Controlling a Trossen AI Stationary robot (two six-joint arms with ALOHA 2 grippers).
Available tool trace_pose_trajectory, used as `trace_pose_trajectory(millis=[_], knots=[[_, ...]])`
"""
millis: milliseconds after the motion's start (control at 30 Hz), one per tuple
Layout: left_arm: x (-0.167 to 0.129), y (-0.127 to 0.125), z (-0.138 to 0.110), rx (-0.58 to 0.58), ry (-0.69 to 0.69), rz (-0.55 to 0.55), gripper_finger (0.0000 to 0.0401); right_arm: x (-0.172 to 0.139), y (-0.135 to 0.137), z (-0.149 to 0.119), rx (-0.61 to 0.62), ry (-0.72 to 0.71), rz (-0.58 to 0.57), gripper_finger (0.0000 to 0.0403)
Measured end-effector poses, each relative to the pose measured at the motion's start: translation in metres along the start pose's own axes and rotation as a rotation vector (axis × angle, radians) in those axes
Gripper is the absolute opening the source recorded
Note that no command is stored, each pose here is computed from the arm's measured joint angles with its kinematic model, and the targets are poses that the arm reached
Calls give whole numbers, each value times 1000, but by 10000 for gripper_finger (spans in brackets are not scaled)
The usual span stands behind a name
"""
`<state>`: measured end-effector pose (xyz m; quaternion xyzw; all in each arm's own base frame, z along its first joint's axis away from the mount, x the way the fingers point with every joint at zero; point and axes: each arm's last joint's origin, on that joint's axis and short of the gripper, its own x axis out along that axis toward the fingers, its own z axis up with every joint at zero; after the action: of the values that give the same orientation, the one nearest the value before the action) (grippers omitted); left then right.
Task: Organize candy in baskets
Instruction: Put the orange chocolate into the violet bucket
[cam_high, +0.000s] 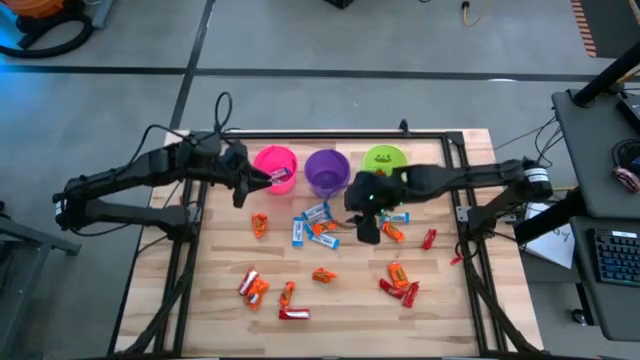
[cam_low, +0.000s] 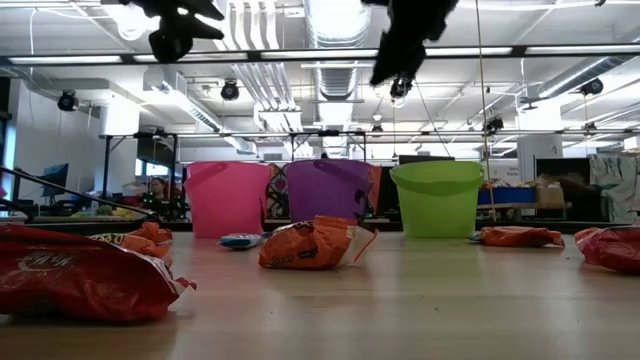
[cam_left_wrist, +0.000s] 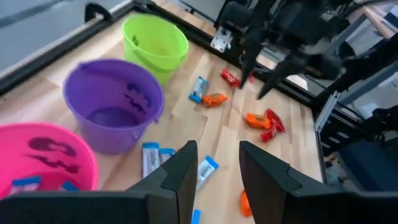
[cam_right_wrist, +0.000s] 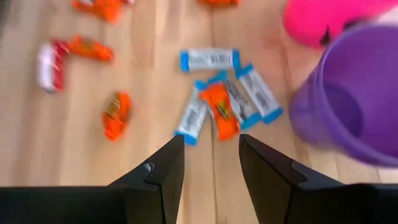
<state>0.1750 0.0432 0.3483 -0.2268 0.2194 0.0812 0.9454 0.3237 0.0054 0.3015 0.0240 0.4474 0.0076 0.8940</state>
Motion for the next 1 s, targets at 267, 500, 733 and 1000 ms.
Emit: trace_pose_trajectory(millis=[267,500,733,1000], knots=[[2,-12,-16,-15,102,57,103,55,5,-13,-54,120,-88,147],[2,-19,-22,-24,120,57,103,90,4,-12,5,116,-90,187],[2,-21,-23,-21,124,64,103,105,4,-14,-51,129,-86,219],[3,-20,-23,-20,118,87,103,139,3,-21,-108,141,-83,194]])
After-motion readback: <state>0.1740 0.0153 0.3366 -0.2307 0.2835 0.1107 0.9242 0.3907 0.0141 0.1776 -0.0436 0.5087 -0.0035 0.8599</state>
